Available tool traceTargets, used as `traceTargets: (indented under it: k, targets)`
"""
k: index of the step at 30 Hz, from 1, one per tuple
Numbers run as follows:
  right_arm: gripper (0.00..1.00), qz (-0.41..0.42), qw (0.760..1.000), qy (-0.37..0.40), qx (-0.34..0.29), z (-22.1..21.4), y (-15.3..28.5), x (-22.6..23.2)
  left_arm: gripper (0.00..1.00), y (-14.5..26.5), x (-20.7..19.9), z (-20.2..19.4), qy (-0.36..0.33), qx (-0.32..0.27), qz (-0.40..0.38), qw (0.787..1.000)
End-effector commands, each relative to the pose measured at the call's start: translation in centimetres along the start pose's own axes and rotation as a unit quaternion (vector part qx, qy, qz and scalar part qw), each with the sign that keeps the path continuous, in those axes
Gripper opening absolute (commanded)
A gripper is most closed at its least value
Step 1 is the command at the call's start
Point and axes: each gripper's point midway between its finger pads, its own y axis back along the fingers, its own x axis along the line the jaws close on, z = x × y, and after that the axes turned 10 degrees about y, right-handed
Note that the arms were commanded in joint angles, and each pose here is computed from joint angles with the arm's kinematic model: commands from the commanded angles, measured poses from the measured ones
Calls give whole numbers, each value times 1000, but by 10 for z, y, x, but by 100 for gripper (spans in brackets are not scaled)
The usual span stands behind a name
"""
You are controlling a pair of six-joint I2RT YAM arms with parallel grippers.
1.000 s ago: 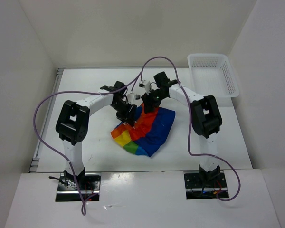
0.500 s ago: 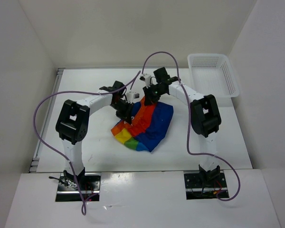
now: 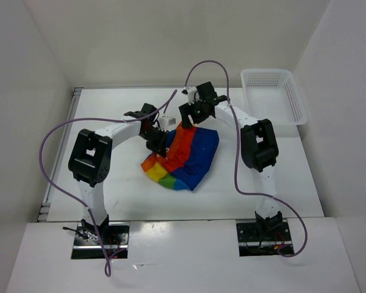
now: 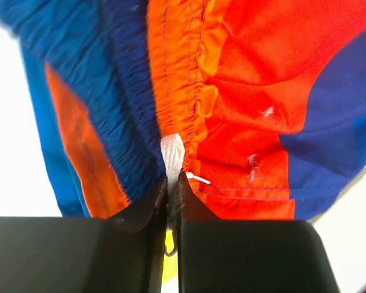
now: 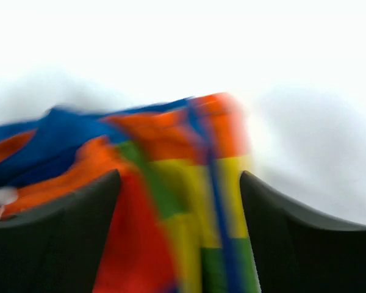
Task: Fold and stack the shorts
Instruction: Fold the shorts
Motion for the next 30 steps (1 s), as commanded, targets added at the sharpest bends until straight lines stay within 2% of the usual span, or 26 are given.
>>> traceTargets:
  k: [1,3,5,7,8,9,10,11,12,13,16,19,22,27,30]
  targets:
    - [88,-114,985,44,-123,89,38,-61,9,8,1,-35,29,60,12,998]
    - [92,-121,980,54,-149,111,57,-60,11,10,8,-31,37,55,14,998]
    - [92,-145,972,45,-178,136,80,-64,14,6,15,-30,48,60,12,997]
    - [89,-195,961,31,-191,146,112,-71,17,6,18,-26,53,56,8,997]
    - [84,-208,960,28,-187,143,121,-72,17,8,22,-25,58,53,9,997]
    - [77,-220,955,38,-194,147,145,-67,18,8,20,-25,59,53,4,997]
    - [60,-216,962,43,-165,124,140,-63,18,9,23,-24,62,51,5,997]
    - [51,-202,967,65,-141,108,142,-54,18,12,21,-22,60,47,5,997]
    - [42,-193,967,77,-144,105,161,-41,18,12,20,-22,60,47,0,997]
    - [23,-163,977,79,-109,71,149,-29,18,16,18,-20,57,41,0,998]
    - [0,-82,987,130,-42,8,145,26,18,17,15,-22,57,42,-6,997]
    - [0,15,988,152,-1,-45,145,78,18,16,16,-26,60,46,-6,997]
    - [0,55,988,143,27,-78,132,106,18,18,19,-25,63,43,-5,997]
    - [0,14,995,97,28,-83,104,88,18,15,22,-27,65,47,0,997]
    - [0,-20,996,72,55,-96,82,71,19,16,24,-27,63,44,6,997]
